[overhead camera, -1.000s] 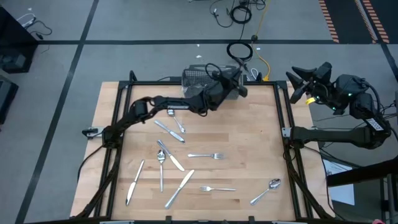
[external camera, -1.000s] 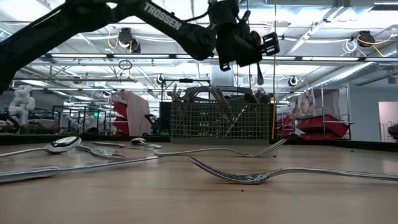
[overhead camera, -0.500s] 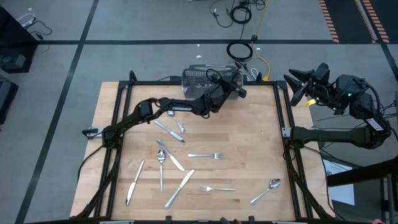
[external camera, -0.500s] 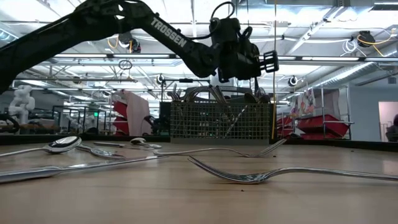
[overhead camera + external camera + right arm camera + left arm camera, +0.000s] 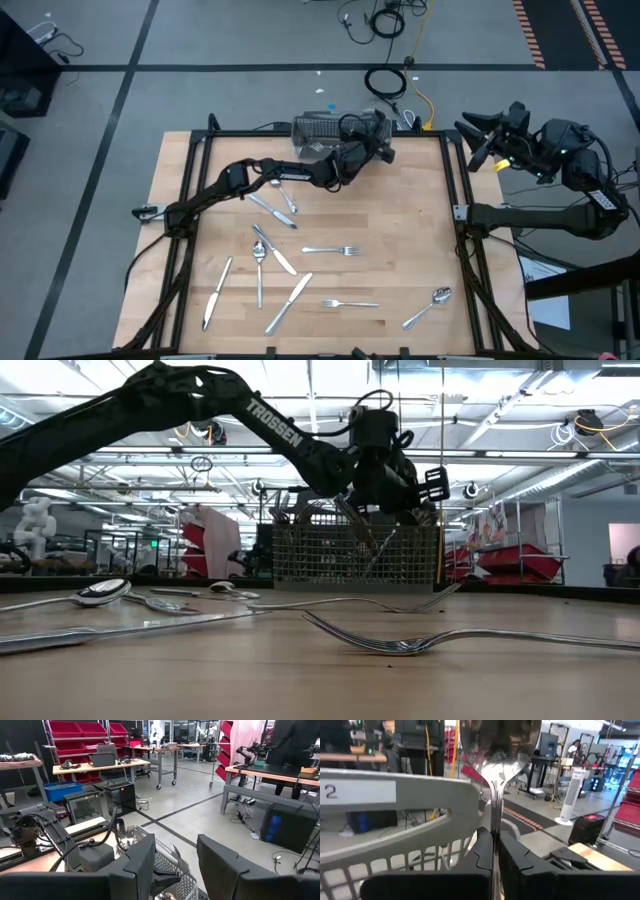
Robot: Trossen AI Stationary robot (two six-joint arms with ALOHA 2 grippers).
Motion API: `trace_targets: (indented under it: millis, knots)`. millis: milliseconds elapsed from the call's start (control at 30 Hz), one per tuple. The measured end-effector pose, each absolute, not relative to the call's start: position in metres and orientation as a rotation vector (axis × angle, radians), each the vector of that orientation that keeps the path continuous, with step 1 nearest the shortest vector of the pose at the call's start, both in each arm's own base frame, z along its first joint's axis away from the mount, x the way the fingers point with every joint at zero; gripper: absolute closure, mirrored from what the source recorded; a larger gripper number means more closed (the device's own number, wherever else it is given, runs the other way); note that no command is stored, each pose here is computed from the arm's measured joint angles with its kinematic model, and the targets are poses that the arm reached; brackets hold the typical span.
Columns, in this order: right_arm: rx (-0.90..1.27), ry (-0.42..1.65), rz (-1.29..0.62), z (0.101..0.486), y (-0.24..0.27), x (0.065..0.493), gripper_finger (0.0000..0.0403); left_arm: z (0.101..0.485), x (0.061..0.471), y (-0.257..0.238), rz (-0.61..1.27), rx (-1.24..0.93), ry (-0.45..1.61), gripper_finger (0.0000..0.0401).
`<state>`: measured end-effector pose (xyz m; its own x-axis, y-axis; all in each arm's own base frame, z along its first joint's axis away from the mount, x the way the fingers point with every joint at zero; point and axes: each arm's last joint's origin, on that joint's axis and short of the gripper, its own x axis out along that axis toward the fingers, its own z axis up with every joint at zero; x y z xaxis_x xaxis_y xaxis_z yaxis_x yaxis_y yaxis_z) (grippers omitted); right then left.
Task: Sort silverware
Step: Put the silver spoon into the silverware organizer
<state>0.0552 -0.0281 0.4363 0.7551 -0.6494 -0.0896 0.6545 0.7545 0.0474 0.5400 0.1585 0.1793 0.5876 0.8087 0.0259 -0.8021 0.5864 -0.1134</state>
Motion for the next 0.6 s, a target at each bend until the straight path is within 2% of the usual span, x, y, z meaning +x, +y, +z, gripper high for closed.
trace_targets:
  millis: [167, 400, 600]
  knots:
    - [0.067, 0.074, -0.694, 0.4364, -0.0277, 0.0555, 0.0268, 0.181, 0.5404, 0.1582, 0.939, -0.05, -0.054, 0.0386]
    - [0.068, 0.068, -0.643, 0.437, -0.0266, 0.0565, 0.0268, 0.1857, 0.5427, 0.1614, 0.831, -0.019, -0.06, 0.0325]
    - [0.084, 0.066, -0.617, 0.4369, -0.026, 0.0569, 0.0268, 0.1837, 0.5432, 0.161, 0.818, -0.016, -0.038, 0.0302]
